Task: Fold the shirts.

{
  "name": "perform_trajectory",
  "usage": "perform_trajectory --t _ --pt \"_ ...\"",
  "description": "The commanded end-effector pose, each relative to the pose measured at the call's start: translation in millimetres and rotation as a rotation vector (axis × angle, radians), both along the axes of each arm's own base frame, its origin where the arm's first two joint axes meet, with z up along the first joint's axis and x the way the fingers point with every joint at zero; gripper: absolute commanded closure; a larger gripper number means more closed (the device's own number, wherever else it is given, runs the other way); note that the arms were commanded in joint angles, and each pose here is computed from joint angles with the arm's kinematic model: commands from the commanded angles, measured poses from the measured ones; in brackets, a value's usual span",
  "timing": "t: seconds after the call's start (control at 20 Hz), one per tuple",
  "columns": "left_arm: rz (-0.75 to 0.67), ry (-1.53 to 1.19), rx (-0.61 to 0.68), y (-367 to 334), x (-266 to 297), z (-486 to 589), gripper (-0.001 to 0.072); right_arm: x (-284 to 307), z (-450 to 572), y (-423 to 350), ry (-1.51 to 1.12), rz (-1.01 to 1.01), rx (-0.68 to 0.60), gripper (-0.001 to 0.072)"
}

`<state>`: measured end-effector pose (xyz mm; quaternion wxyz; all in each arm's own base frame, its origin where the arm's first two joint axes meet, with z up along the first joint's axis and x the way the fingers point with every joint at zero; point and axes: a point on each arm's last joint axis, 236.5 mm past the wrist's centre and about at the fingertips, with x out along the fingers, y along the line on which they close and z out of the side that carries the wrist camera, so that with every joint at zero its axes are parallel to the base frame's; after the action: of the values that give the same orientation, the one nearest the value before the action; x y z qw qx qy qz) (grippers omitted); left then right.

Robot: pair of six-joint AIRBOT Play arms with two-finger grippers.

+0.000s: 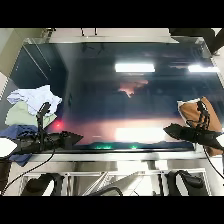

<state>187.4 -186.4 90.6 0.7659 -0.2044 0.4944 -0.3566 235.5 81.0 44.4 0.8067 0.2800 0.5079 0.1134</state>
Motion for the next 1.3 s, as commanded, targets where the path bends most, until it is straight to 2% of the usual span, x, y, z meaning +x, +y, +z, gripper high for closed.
perform_trajectory --t 0.0,0.35,0.5,0.6,0.65,0.7,0.75,0.95,1.05,1.15,1.25 --pt "-0.001 0.0 0.0 0 0 0 0.0686 0 0 0 0.0 0.001 0.0 0.0695" --pt "0.039 -0.032 0.006 5 12 6 0.0685 0 0 0 0.0 0.001 0.0 0.0695" --pt "0.144 -0.071 0.095 44 53 26 0.0685 0 0 0 0.0 0.001 0.0 0.0695" --pt "0.266 -0.085 0.139 87 88 45 0.0682 0 0 0 0.0 0.001 0.0 0.0695" --pt "0.322 -0.097 0.152 111 105 56 0.0614 0 0 0 0.0 0.001 0.0 0.0695" --pt "0.365 -0.108 0.167 133 121 63 0.0217 0 0 0 0.0 0.001 0.0 0.0695" --pt "0.424 -0.11 0.173 158 137 69 0.0009 0 0 0 0.0 0.001 0.0 0.0695" --pt "0.622 -0.218 0.242 260 205 81 0.0017 0 0 0 0.0 0.001 0.0 0.0695" --pt "0.691 -0.227 0.328 308 235 67 0.0017 0 0 0 0.0 0.001 0.0 0.0695" --pt "0.689 -0.171 0.437 343 255 32 0.0016 0 0 0 0.0 0.001 0.0 0.0695" --pt "0.678 -0.079 0.478 364 268 -11 0.0016 0 0 0 0.0 0.001 0.0 0.0695"
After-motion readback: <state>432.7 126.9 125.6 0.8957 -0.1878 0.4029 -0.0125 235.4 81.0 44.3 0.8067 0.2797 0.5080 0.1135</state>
